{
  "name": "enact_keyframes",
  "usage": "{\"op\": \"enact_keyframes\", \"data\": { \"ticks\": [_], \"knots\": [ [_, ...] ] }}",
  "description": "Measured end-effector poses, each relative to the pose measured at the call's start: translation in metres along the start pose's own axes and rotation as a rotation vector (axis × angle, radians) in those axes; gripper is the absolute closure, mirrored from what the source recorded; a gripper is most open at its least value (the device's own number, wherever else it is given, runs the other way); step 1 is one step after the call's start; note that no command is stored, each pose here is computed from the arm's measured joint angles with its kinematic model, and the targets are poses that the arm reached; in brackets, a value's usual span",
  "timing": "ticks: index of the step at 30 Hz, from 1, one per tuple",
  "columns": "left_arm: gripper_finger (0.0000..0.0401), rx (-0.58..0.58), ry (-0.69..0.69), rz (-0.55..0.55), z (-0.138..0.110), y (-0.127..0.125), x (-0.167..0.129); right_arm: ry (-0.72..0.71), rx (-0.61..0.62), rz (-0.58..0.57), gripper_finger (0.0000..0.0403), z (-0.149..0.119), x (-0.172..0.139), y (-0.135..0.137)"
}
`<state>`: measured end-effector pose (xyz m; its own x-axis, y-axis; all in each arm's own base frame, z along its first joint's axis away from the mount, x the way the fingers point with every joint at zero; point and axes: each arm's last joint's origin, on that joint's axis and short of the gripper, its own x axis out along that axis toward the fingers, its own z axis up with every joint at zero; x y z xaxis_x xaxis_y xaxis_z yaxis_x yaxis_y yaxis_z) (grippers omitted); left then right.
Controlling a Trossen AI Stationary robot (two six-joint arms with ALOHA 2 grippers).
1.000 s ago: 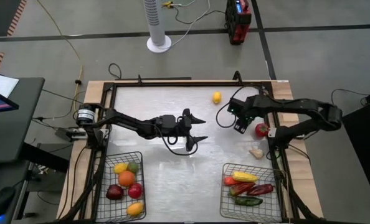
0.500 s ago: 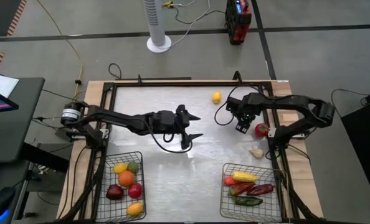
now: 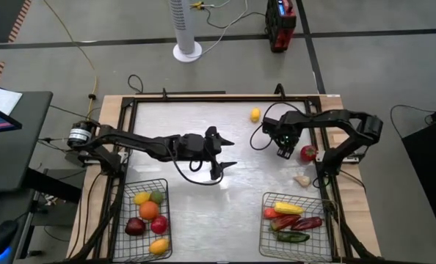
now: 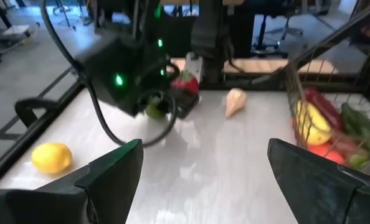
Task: Sort produce into baskets
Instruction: Put the lime into the black wire basket
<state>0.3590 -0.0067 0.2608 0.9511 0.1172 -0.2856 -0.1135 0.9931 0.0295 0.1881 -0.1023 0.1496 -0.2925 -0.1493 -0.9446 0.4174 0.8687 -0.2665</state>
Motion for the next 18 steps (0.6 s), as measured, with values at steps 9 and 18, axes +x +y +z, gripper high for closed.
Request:
{"op": "enact_keyframes", "data": {
  "ticks": [9,18],
  "knots": [
    [0.0068,0.011,-0.020,-0.018,0.023,-0.018,-0.038,-0.167,-0.066,0.061,0.0179,-0.003,-0.027,0.017],
    [0.0068,0.040,0.248,0.103,-0.017,-0.037,-0.028,-0.732,-0.162,0.348,0.0173,-0.012,-0.092,0.059]
  ]
}}
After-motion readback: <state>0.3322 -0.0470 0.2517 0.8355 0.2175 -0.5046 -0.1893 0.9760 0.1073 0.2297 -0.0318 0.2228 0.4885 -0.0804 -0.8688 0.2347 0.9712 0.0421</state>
